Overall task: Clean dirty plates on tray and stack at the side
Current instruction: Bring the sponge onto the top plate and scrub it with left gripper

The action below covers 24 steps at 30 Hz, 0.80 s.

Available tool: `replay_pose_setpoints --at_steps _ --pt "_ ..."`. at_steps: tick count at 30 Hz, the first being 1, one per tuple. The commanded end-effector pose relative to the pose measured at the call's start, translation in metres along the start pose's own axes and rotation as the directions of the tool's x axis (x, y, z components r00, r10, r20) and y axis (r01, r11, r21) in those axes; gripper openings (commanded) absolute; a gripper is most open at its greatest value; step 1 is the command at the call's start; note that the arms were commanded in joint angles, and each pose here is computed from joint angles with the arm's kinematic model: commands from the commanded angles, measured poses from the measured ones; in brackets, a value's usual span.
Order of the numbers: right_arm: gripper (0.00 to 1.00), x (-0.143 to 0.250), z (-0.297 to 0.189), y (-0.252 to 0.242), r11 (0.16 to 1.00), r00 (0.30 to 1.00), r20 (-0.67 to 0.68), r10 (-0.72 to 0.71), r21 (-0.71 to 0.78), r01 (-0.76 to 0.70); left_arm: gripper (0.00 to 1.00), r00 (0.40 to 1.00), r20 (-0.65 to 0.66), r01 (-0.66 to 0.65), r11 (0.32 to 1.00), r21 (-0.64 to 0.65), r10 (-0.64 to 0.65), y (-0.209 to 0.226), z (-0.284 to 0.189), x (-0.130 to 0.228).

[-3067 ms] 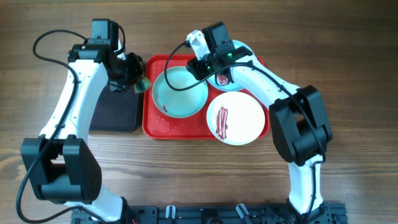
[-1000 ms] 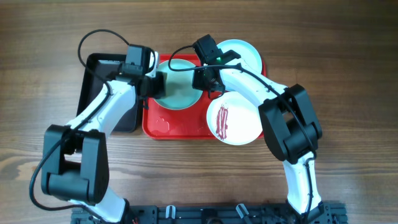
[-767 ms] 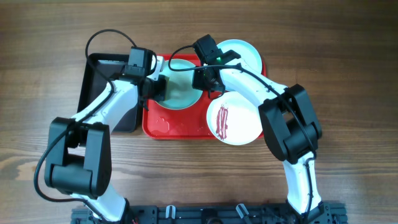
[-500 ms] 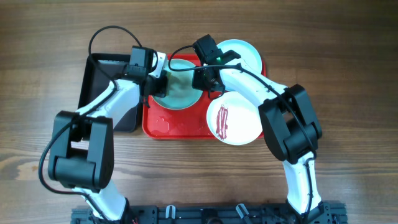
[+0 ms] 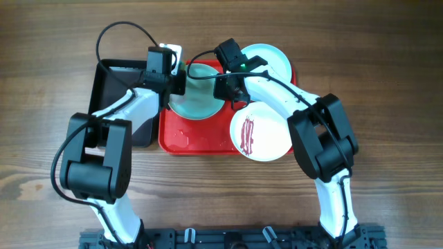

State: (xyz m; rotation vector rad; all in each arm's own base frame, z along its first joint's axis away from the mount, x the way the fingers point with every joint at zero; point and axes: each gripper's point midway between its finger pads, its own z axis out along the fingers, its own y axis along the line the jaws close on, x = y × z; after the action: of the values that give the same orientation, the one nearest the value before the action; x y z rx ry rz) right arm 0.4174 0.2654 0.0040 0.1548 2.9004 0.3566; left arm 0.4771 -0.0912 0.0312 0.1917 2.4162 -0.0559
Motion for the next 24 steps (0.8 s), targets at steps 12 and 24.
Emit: replay_pose_setpoints --at_steps 12,24 --pt "0.04 0.013 0.022 -0.025 0.995 1.0 -0.028 -0.001 0.098 0.003 0.04 0.875 -0.476 0.261 0.91 0.323 -0.082 -0.068 -0.035 0.104" --pt "0.04 0.013 0.022 -0.025 0.995 1.0 -0.028 -0.001 0.098 0.004 0.04 0.925 -0.371 0.264 0.842 0.47 -0.083 -0.09 -0.034 0.072"
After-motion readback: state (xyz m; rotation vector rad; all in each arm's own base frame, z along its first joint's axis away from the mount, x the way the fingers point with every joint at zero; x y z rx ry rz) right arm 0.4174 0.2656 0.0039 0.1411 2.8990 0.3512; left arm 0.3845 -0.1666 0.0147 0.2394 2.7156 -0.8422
